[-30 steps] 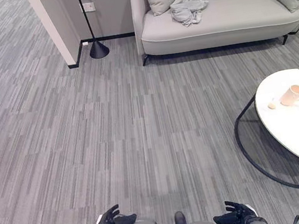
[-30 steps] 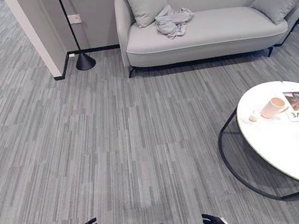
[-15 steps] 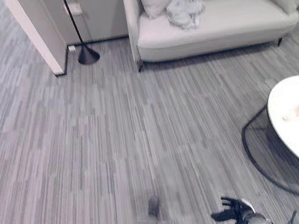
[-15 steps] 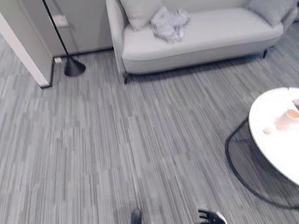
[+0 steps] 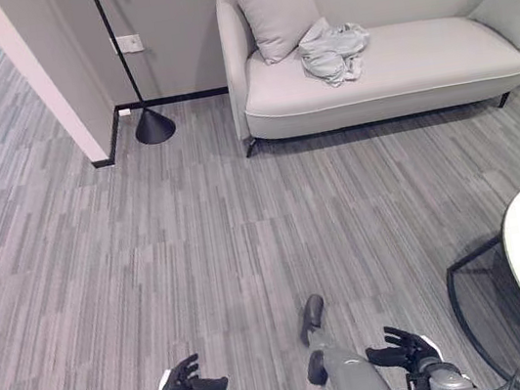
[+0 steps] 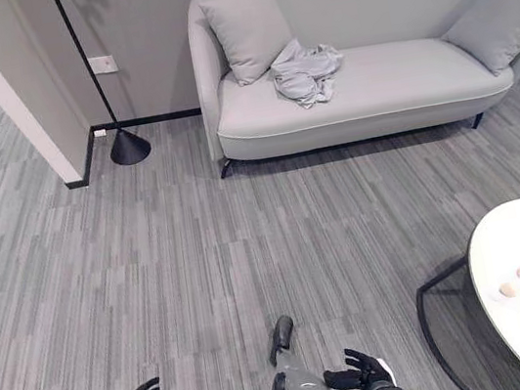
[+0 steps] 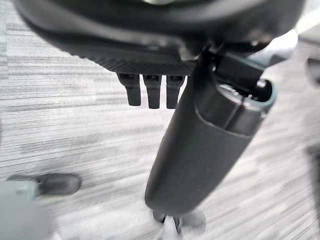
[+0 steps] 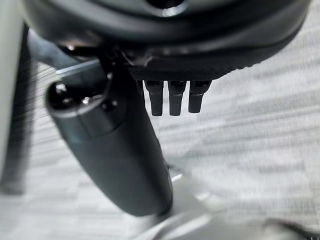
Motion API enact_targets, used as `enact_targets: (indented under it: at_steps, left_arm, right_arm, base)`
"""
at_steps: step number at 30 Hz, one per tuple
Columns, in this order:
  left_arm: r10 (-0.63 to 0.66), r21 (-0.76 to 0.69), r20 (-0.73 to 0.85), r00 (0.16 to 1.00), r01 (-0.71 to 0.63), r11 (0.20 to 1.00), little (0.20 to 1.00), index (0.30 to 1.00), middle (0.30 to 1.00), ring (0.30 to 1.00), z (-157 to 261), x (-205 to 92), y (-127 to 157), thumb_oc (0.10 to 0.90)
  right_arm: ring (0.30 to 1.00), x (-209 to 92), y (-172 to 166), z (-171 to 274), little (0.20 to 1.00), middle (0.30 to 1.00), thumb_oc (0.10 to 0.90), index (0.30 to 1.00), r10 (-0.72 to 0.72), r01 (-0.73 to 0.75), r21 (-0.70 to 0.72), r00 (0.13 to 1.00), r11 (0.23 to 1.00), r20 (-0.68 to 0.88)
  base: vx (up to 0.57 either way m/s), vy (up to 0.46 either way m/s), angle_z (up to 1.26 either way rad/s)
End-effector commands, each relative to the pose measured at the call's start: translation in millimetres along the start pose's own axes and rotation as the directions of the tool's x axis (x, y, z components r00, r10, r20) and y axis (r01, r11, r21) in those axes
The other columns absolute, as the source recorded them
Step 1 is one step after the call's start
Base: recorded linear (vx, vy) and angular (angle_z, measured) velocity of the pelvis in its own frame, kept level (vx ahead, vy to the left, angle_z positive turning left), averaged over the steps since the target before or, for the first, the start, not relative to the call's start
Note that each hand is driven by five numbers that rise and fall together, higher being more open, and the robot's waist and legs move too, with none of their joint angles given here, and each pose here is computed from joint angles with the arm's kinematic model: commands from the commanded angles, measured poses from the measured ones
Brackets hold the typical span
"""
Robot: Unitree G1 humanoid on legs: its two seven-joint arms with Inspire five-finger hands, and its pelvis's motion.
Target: Hang the clothes on the sofa on the clothes rack.
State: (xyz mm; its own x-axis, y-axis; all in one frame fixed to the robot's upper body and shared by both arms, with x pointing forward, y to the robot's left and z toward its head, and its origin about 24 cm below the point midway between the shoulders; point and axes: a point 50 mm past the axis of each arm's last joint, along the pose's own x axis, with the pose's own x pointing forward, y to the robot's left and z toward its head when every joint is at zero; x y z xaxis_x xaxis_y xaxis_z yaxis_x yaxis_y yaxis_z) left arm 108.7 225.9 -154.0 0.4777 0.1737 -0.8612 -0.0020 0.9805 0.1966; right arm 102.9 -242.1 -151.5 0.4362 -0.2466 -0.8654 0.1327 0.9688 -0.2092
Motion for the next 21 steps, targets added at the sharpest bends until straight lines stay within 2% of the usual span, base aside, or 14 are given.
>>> enact_targets:
  at_steps: [1,4,11,15,17,21]
  left_arm:
    - [0.023,0.039,0.087,0.996,-0.027,0.999,0.900,0.900,0.900,0.900,20.6,2.3,15.6,0.800]
    - [0.026,0.003,0.064,0.998,-0.026,1.000,0.900,0.900,0.900,0.900,16.2,1.7,14.8,0.800]
    - [0.046,-0.109,0.066,0.997,-0.039,0.993,0.900,0.900,0.900,0.900,-0.3,-5.9,14.9,0.800]
    - [0.083,-0.125,0.050,0.995,-0.076,0.989,0.900,0.900,0.900,0.900,-5.4,-7.5,23.5,0.800]
    - [0.113,-0.159,-0.012,0.994,-0.114,0.981,0.900,0.900,0.900,0.900,-27.1,-13.5,29.8,0.800]
    - [0.140,-0.157,-0.049,0.989,-0.146,0.977,0.900,0.900,0.900,0.900,-28.4,-12.8,41.7,0.800]
  right_arm:
    - [0.900,2.1,-23.9,25.7,0.900,0.900,0.800,0.900,-0.054,0.060,-0.059,0.994,0.996,0.097]
    - [0.900,3.9,-32.1,44.1,0.900,0.900,0.800,0.900,-0.085,0.094,-0.061,0.987,0.994,0.136]
    - [0.900,3.4,-19.3,91.5,0.900,0.900,0.800,0.900,-0.003,0.053,-0.167,0.959,0.985,0.284]
    - [0.900,0.1,1.5,112.4,0.900,0.900,0.800,0.900,0.072,0.016,-0.242,0.933,0.970,0.352]
    - [0.900,0.3,14.0,106.6,0.900,0.900,0.800,0.900,0.124,-0.023,-0.288,0.933,0.957,0.337]
    - [0.900,0.9,28.9,85.0,0.900,0.900,0.800,0.900,0.161,-0.069,-0.322,0.949,0.944,0.270]
  base:
    - [1.37,-0.568,0.19]
    - [0.69,-0.349,-0.34]
    - [0.61,-0.036,-1.15]
    - [0.74,0.076,-0.27]
    - [0.86,0.125,-0.67]
    - [0.69,0.129,-1.27]
